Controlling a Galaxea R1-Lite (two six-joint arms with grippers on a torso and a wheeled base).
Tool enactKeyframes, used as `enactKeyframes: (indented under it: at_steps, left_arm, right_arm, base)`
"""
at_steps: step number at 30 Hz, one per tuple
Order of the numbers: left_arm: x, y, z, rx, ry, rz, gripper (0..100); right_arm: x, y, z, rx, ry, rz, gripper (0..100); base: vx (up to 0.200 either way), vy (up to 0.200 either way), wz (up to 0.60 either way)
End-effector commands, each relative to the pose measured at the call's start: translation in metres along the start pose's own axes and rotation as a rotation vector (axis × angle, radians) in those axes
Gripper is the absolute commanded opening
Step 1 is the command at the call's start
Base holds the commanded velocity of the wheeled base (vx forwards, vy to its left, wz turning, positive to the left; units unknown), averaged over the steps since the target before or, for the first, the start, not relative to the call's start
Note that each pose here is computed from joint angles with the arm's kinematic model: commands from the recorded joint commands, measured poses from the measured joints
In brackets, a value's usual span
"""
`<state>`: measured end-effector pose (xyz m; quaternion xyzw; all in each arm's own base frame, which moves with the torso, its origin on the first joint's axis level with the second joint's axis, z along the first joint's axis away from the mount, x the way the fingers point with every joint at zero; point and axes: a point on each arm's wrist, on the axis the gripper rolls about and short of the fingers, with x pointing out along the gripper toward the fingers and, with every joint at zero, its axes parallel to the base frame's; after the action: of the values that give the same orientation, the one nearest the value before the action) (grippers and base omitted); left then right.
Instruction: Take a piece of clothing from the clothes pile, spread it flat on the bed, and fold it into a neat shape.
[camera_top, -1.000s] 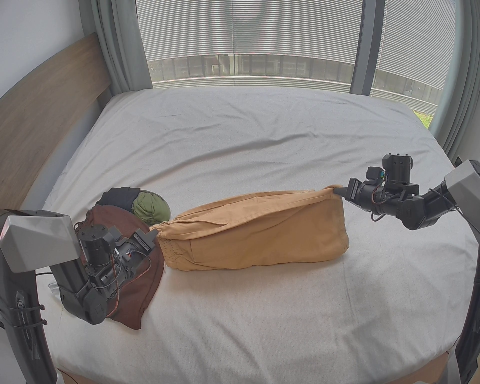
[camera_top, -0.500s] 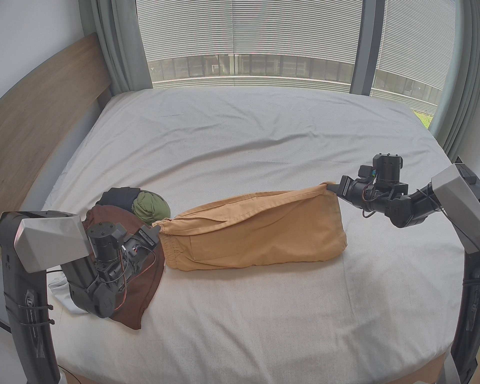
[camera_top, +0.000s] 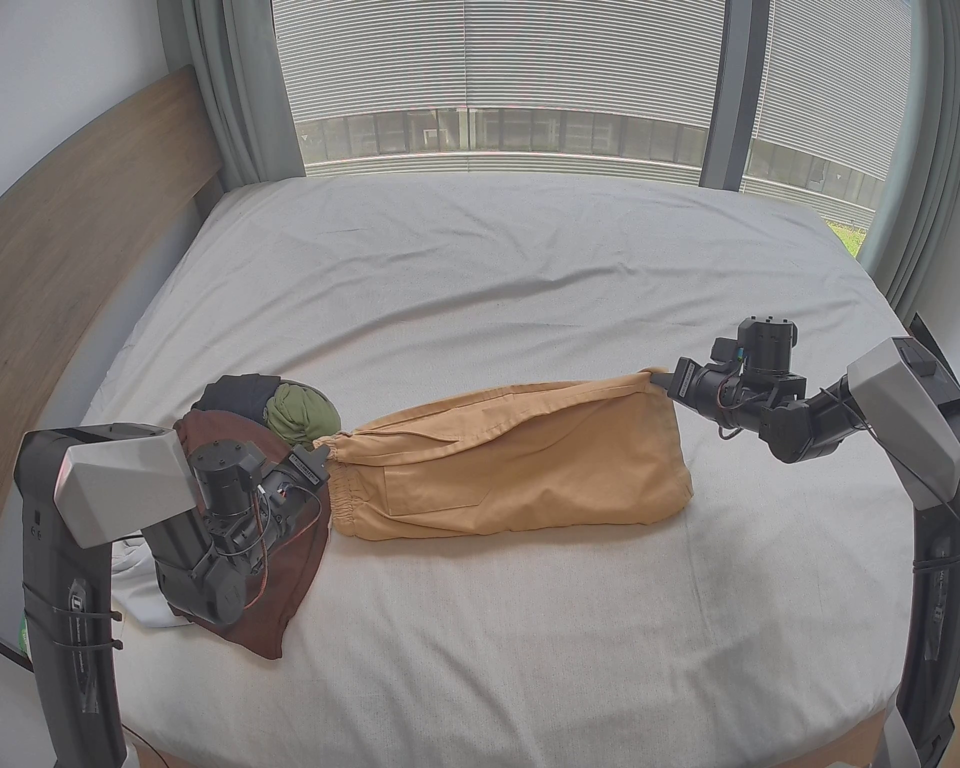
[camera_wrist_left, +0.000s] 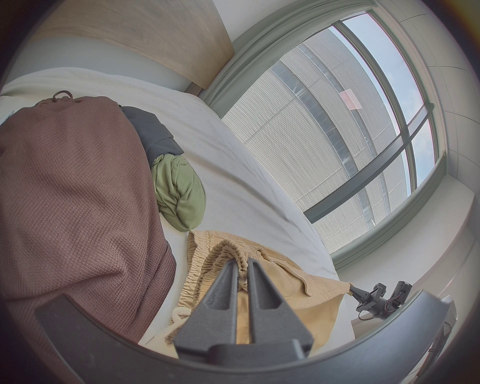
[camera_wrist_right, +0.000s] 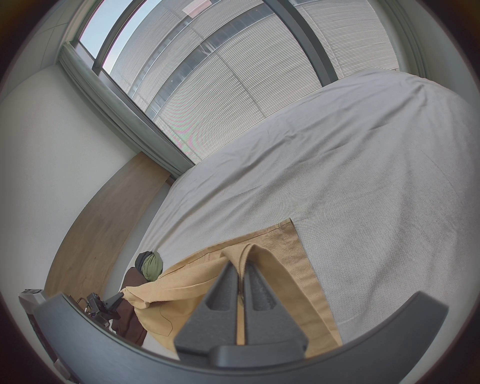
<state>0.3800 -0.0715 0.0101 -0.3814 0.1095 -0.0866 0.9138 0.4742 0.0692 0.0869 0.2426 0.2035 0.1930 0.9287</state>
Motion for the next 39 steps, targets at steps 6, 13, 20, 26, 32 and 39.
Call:
enactKeyframes:
  at_steps: [6, 13, 20, 26, 32, 39]
  left_arm:
    - [0.003, 0.003, -0.002, -0.001, 0.011, -0.001, 0]
    - [0.007, 0.004, 0.000, -0.002, 0.009, -0.006, 100]
    - [0.009, -0.008, 0.014, -0.088, -0.020, -0.029, 100]
    - [-0.003, -0.014, 0.024, -0.092, -0.028, -0.024, 100]
    - [-0.039, -0.038, 0.038, -0.088, -0.004, -0.078, 100]
    - [-0.079, -0.057, 0.051, 0.011, 0.041, -0.175, 100]
  right_arm:
    - [0.006, -0.002, -0.003, -0.009, -0.018, 0.013, 0]
    - [0.009, -0.006, -0.005, -0.012, -0.029, 0.015, 100]
    - [0.015, -0.007, -0.003, -0.039, -0.112, 0.015, 100]
    - [-0.002, 0.002, -0.008, -0.030, -0.077, 0.007, 100]
    - [-0.027, 0.016, -0.025, -0.014, -0.004, 0.000, 100]
    - [-0.067, 0.020, -0.052, -0.069, -0.029, 0.023, 100]
  base:
    - [0.000, 0.000, 0.00]
    - [0.000, 0.000, 0.00]
    - [0.000, 0.000, 0.00]
    - [0.000, 0.000, 0.00]
    - [0.000, 0.000, 0.00]
    - [0.000, 0.000, 0.00]
